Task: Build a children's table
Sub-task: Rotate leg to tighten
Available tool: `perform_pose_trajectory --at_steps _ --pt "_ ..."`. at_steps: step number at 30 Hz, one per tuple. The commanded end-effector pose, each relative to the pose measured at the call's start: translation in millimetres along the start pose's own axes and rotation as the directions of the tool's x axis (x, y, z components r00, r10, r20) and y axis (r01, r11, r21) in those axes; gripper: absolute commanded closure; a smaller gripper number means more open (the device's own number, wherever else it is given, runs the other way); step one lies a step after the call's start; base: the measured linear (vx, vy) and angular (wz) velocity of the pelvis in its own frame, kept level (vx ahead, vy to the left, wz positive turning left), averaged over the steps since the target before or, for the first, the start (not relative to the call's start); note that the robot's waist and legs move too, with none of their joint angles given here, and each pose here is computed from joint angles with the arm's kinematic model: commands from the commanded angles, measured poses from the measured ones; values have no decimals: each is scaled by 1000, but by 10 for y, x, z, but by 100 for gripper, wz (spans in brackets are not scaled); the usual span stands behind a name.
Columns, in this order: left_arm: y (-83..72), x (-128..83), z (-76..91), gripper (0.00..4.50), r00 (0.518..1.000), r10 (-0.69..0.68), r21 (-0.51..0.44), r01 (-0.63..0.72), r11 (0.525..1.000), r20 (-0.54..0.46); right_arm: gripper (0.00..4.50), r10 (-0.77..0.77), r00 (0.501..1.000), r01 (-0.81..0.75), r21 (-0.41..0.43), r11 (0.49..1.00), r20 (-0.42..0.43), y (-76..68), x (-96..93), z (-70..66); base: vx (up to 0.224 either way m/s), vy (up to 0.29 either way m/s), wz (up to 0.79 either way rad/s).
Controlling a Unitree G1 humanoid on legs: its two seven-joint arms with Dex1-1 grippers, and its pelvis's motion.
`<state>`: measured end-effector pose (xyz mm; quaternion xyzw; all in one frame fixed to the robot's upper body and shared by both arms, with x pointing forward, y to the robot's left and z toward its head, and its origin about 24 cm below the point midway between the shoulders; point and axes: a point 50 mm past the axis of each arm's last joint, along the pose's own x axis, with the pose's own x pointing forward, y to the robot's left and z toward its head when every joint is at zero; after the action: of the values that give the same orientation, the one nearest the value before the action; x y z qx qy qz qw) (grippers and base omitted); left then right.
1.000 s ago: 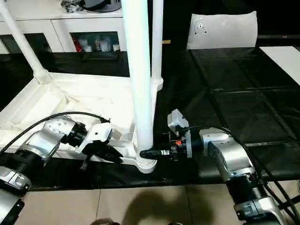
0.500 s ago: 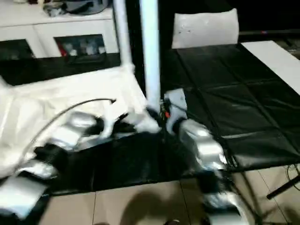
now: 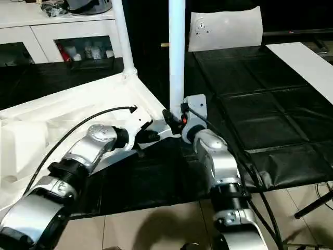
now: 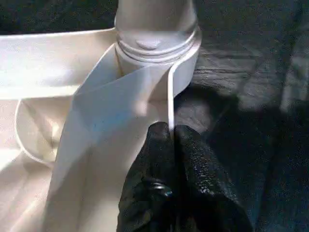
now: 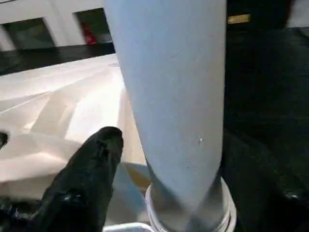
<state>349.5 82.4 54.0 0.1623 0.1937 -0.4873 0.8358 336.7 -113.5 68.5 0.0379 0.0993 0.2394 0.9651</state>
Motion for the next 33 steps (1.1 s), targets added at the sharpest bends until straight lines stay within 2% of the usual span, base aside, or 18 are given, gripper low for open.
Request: perform_pose_trajectory --at_steps 1,3,5,8,10,11,13,14,15,19,20,23,24,26,28,33 --pt "2 -61 35 450 998 -67 82 66 994 7 73 61 998 -61 -14 998 4 24 -25 -24 0 0 0" --pt "-9 -151 -36 450 985 -171 144 174 974 -28 63 145 989 -144 -55 988 11 -43 -123 -9 0 0 0" --pt "-12 -177 -52 450 979 -200 152 204 967 -38 40 180 983 -179 -61 982 13 -55 -154 1 0 0 0" --pt "-19 -287 -109 450 946 -310 198 323 926 -94 21 330 943 -331 -128 935 -31 -103 -291 35 0 0 0" --pt "-34 -370 -164 450 901 -403 229 431 873 -160 15 472 877 -481 -157 863 -94 -104 -411 53 0 0 0" --pt "-34 -370 -164 450 901 -403 229 431 873 -160 15 472 877 -481 -157 863 -94 -104 -411 53 0 0 0" --pt "-18 -426 -183 450 872 -445 246 485 839 -203 15 566 810 -586 -174 791 -155 -95 -496 36 0 0 0" --pt "-18 -426 -183 450 872 -445 246 485 839 -203 15 566 810 -586 -174 791 -155 -95 -496 36 0 0 0" --pt "-13 -443 -183 450 863 -458 250 502 828 -214 15 591 788 -615 -174 769 -173 -92 -519 28 0 0 0" --pt "-28 -516 -190 450 806 -534 256 588 767 -253 15 723 657 -752 -115 649 -216 -22 -630 12 0 0 0" --pt "-31 -528 -192 450 797 -546 256 602 756 -258 40 743 632 -772 -97 628 -220 -9 -649 13 0 0 0" --pt "-40 -552 -193 450 774 -572 259 631 732 -271 47 779 582 -809 -67 584 -233 16 -676 11 0 0 0" --pt "-43 -556 -194 450 770 -576 258 636 727 -274 70 784 571 -816 -65 574 -242 20 -678 4 0 0 0" --pt "-62 -558 -192 450 757 -592 259 652 712 -278 93 787 562 -823 -70 564 -254 32 -662 -11 0 0 0" --pt "-82 -553 -187 450 748 -604 260 663 702 -276 95 791 560 -824 -66 563 -247 42 -645 -8 0 0 0" --pt "-105 -544 -185 450 740 -616 260 672 693 -272 160 803 541 -836 -49 547 -249 59 -648 -6 0 0 0"
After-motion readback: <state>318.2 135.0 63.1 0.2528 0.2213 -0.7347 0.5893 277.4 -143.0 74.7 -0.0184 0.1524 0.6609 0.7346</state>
